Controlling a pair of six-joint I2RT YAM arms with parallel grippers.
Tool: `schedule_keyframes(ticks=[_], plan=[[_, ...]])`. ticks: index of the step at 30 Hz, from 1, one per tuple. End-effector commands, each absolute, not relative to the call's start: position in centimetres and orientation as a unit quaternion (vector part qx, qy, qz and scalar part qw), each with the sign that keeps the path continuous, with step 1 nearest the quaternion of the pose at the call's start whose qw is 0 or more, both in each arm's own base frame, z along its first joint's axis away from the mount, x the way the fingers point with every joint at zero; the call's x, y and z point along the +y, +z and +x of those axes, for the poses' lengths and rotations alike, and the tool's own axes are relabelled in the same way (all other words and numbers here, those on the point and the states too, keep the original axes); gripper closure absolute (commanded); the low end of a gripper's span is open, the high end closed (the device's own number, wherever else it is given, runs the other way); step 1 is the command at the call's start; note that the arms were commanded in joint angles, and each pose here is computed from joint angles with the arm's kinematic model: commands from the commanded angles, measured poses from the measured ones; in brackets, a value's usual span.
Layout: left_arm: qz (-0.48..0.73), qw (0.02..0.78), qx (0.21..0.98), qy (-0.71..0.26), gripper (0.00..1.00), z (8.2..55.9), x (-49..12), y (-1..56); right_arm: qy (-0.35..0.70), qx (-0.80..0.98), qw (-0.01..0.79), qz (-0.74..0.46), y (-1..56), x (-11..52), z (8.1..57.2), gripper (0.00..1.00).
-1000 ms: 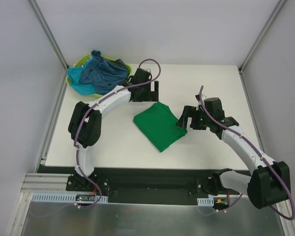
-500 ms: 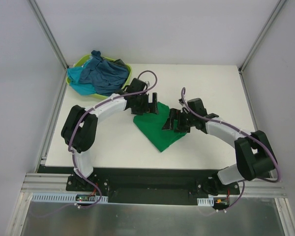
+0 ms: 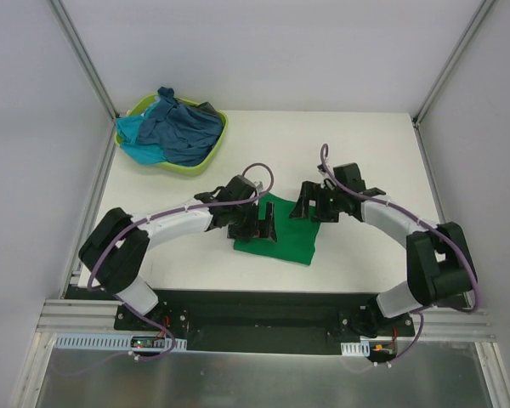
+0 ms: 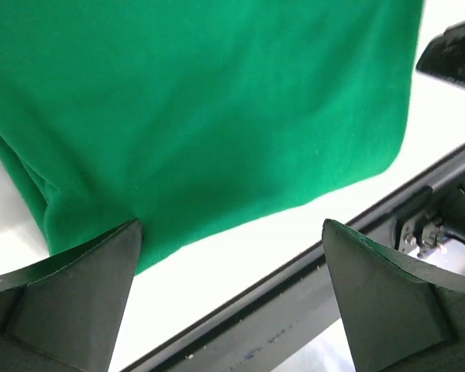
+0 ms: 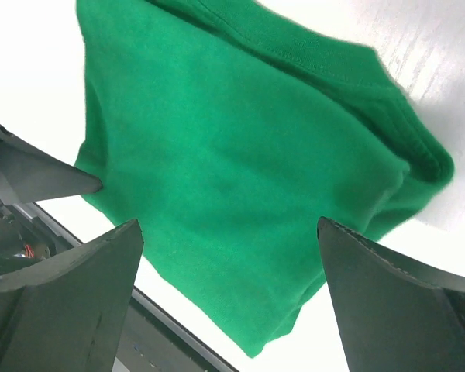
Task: Fold and stack the t-shirts
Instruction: Fold the long partially folded tshirt into a neat square
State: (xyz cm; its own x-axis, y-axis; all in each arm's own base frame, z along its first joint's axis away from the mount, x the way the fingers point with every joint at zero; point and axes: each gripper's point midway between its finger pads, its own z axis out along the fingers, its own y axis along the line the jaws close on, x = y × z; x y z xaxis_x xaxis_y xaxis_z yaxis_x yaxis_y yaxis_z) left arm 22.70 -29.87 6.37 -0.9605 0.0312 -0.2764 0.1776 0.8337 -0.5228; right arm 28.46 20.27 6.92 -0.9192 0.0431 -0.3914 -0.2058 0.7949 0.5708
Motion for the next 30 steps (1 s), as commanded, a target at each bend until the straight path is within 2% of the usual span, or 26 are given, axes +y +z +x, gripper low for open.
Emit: schedule_keyframes(ticks=[1, 5, 8, 11, 13, 18, 21, 23, 26, 30], plan=[[0.041, 0.181, 0.938, -0.292, 0.01, 22.6, -29.3, 9.3, 0.297, 0.913, 0.271, -0.071, 11.4, 18.9, 28.7, 0.04], [0.024, 0.262, 0.935, -0.239, 0.01, 25.2, -26.9, 10.8, 0.242, 0.915, 0.319, -0.05, 11.7, 16.3, 28.6, 0.04], [-0.003, 0.279, 0.936, -0.216, 0.01, 28.1, -25.2, 10.9, 0.233, 0.916, 0.324, -0.047, 11.7, 16.0, 29.3, 0.04], [-0.025, 0.261, 0.942, -0.211, 0.03, 31.2, -24.4, 9.7, 0.244, 0.92, 0.303, -0.047, 11.2, 16.8, 30.1, 0.04], [-0.018, 0.253, 0.941, -0.223, 0.09, 33.1, -25.1, 9.7, 0.248, 0.923, 0.29, -0.047, 10.7, 17.3, 30.8, 0.01], [-0.003, 0.233, 0.945, -0.23, 0.23, 34.9, -26.3, 8.2, 0.236, 0.935, 0.262, -0.041, 8.7, 17.5, 32.3, 0.1], [-0.002, 0.223, 0.947, -0.233, 0.37, 35.2, -26.6, 7.7, 0.234, 0.938, 0.253, -0.04, 7.8, 17.7, 32.6, 0.18], [0.001, 0.216, 0.947, -0.236, 0.51, 35.4, -27.0, 7.2, 0.235, 0.939, 0.246, -0.041, 7.4, 17.8, 32.7, 0.24], [0.006, 0.208, 0.948, -0.239, 0.6, 35.8, -27.5, 6.6, 0.23, 0.941, 0.244, -0.043, 7.0, 17.7, 32.9, 0.26], [0.007, 0.199, 0.95, -0.241, 0.62, 35.8, -27.7, 6.0, 0.224, 0.942, 0.244, -0.044, 6.8, 17.6, 33.1, 0.29]])
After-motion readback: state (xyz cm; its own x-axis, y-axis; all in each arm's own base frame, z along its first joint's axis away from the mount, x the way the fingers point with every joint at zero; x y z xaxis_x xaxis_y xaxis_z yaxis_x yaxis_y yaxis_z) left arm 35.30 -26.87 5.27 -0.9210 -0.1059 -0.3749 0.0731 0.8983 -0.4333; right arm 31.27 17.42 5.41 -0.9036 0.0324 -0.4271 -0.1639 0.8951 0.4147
